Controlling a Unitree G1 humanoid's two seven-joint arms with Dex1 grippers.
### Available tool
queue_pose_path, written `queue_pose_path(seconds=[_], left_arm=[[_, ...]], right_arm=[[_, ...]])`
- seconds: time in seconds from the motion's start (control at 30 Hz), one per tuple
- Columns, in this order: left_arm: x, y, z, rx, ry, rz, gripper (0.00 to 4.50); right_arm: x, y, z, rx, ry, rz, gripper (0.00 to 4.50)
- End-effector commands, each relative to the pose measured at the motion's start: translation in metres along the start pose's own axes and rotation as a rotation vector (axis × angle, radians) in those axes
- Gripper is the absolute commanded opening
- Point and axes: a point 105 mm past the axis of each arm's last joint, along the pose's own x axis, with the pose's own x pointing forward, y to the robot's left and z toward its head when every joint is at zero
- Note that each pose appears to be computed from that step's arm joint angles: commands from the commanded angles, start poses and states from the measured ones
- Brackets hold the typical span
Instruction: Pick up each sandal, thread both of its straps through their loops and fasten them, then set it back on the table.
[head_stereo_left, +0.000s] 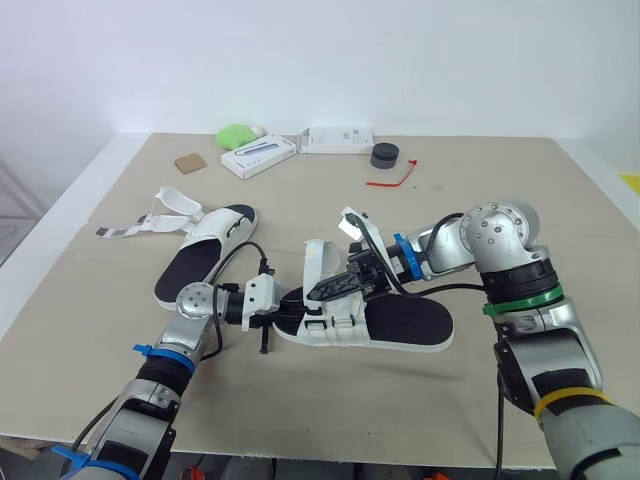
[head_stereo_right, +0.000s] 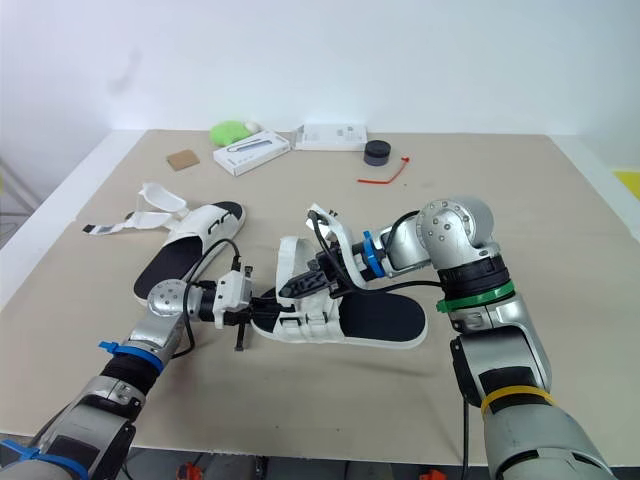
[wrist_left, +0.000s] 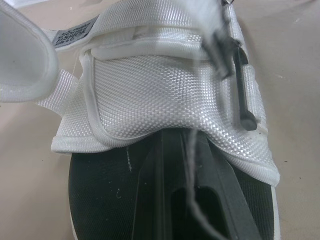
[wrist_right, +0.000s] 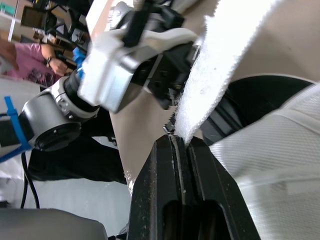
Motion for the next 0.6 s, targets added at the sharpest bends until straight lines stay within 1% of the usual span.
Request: queue_pose_path(seconds=[0.03, 0.23, 0.37, 0.6], left_arm=[[0.006, -0.057, -0.063, -0.208, 0.222, -0.17, 0.0], [0.005, -0.059, -0.064, -0.198, 0.229, -0.174, 0.0], [0.004, -0.059, -0.062, -0.192, 0.224, -0.184, 0.0], [0.009, -0.054, -0.051, -0.189, 0.19, -0.19, 0.0]], right_arm=[[0.0, 0.007, 0.004, -0.03, 0.006, 0.007, 0.03], [0.0, -0.002, 0.005, 0.011, -0.001, -0.02, 0.03], [-0.002, 0.005, 0.006, 0.024, 0.002, 0.032, 0.03], [0.0, 0.008, 0.004, 0.067, 0.006, 0.08, 0.03]])
